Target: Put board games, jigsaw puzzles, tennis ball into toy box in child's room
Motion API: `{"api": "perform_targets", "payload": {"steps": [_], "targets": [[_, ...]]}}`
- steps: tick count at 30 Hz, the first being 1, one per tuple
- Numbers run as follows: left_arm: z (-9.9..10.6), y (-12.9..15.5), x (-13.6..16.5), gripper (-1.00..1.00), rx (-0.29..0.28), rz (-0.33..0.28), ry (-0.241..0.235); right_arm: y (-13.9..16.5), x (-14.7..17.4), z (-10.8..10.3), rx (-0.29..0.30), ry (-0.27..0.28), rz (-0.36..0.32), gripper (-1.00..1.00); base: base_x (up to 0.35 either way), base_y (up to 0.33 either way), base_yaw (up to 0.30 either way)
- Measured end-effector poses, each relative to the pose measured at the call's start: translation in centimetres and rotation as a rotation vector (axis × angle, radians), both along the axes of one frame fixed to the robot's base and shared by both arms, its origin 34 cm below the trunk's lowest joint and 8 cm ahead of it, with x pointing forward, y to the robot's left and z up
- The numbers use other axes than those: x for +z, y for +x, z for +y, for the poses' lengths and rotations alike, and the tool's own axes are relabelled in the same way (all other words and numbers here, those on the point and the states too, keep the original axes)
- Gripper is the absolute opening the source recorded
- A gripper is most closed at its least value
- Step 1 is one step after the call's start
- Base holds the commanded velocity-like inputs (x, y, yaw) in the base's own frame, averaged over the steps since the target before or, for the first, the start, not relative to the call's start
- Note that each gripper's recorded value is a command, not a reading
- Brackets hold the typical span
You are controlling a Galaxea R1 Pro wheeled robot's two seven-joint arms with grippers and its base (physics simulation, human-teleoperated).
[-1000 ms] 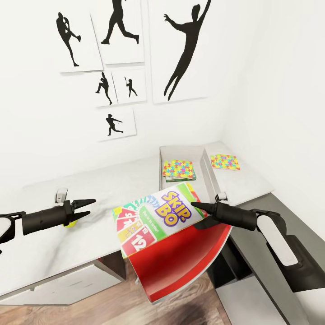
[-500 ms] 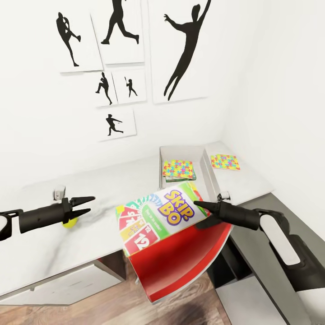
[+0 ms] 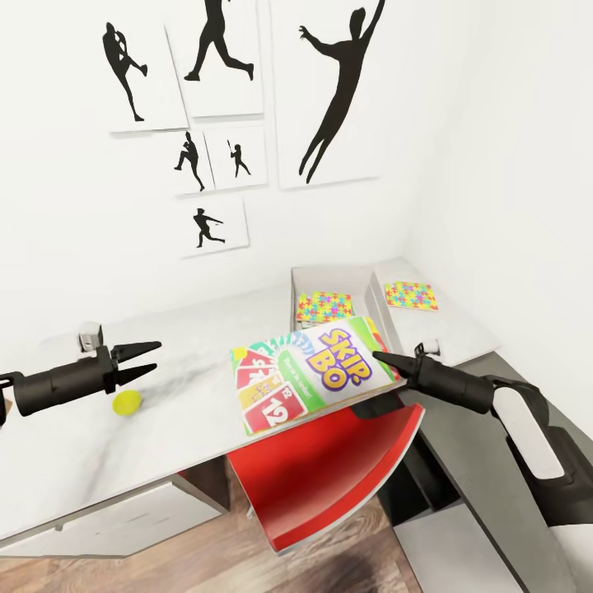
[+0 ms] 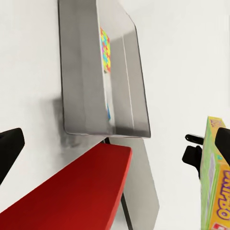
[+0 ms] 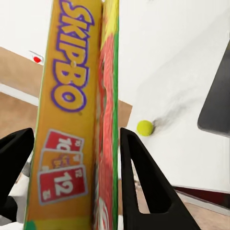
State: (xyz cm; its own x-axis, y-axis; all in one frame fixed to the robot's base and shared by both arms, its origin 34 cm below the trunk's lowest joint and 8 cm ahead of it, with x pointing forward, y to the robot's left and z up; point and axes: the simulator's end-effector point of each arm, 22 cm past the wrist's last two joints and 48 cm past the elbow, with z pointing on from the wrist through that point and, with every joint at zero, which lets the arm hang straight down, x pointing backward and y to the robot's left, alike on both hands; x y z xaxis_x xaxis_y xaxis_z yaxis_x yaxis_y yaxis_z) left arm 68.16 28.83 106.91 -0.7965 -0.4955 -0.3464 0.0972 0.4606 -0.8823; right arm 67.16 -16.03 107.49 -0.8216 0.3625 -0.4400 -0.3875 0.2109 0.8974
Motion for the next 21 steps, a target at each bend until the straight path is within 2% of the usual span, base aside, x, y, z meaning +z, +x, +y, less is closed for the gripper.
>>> {"api": "perform_targets", "payload": {"steps": [21], "targets": [[0.15, 0.11, 0.27, 1.0, 0.005, -0.006, -0.002, 0.18, -0.22, -0.21, -0.009, -0.013, -0.001, -1.0, 0.0, 0.0, 0.0]]}}
